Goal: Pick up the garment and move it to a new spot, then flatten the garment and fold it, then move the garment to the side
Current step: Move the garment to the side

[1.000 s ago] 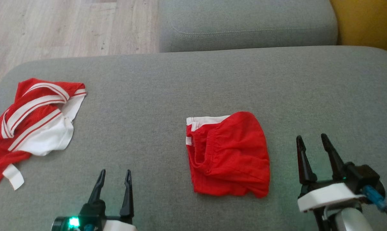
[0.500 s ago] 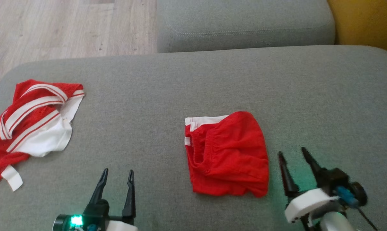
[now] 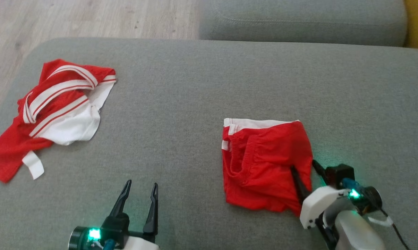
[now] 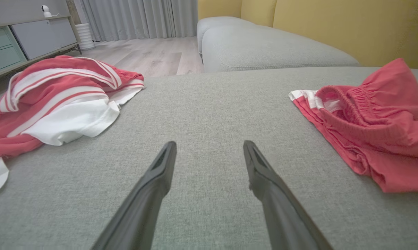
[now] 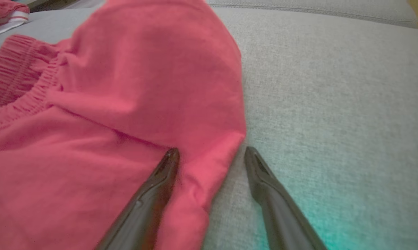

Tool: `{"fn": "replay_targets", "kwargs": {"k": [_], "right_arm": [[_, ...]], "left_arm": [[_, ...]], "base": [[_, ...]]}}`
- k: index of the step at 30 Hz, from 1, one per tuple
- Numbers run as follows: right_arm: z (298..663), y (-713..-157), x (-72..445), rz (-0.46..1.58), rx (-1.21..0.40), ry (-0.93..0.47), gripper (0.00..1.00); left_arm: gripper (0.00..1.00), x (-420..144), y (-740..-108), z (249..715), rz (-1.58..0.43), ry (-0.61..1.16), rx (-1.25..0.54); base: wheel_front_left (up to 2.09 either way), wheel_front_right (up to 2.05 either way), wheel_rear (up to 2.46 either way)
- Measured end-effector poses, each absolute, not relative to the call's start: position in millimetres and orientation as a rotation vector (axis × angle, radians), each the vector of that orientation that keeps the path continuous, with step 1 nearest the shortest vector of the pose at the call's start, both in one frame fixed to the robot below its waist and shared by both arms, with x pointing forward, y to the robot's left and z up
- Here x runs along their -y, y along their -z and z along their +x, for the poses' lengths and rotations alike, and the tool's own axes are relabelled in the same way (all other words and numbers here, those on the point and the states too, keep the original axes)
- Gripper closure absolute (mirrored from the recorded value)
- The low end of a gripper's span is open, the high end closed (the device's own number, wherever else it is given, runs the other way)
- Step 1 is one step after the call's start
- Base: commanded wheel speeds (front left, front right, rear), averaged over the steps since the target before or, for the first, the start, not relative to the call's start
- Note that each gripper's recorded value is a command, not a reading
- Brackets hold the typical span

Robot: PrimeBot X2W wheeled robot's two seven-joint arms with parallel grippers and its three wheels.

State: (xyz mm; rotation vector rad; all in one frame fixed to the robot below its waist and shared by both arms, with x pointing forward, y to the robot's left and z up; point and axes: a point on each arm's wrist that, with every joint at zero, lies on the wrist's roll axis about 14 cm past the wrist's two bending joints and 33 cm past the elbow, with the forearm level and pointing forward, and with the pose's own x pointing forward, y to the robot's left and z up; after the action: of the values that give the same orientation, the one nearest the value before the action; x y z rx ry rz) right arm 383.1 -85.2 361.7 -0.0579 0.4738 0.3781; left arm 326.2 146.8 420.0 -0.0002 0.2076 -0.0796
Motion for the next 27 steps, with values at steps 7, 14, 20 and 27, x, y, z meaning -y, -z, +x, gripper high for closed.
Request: {"fn": "replay_targets", "kwargs": {"k": [7,14,20,27], "right_arm": [[398.0,-368.9,92.2,-0.051,-0.446,-0.35,1.0],[380.4,-371.5,147.3,-0.033,-0.438,-0.197,1.0],[355.1,-382.1,204.3,-0.007,-0.407,-0.026,1.0],[316.2,-394.3,259.6,0.037,-0.369,0.168,1.0]], "left_arm": [[0.0,-141.8,-416.1,330.3,-0.006,0.093,-0.22],[0.0,-86.4,-423.1,352.9,-0.02,0.271,-0.194],[0.0,-0.1,-447.3,380.8,-0.045,0.527,-0.117],[0.0,83.1,-441.4,365.3,-0.062,0.785,-0.142]], "base": [[0.0,0.0,0.0],[0.0,0.0,0.0],[0.0,0.0,0.0],[0.0,0.0,0.0]]}}
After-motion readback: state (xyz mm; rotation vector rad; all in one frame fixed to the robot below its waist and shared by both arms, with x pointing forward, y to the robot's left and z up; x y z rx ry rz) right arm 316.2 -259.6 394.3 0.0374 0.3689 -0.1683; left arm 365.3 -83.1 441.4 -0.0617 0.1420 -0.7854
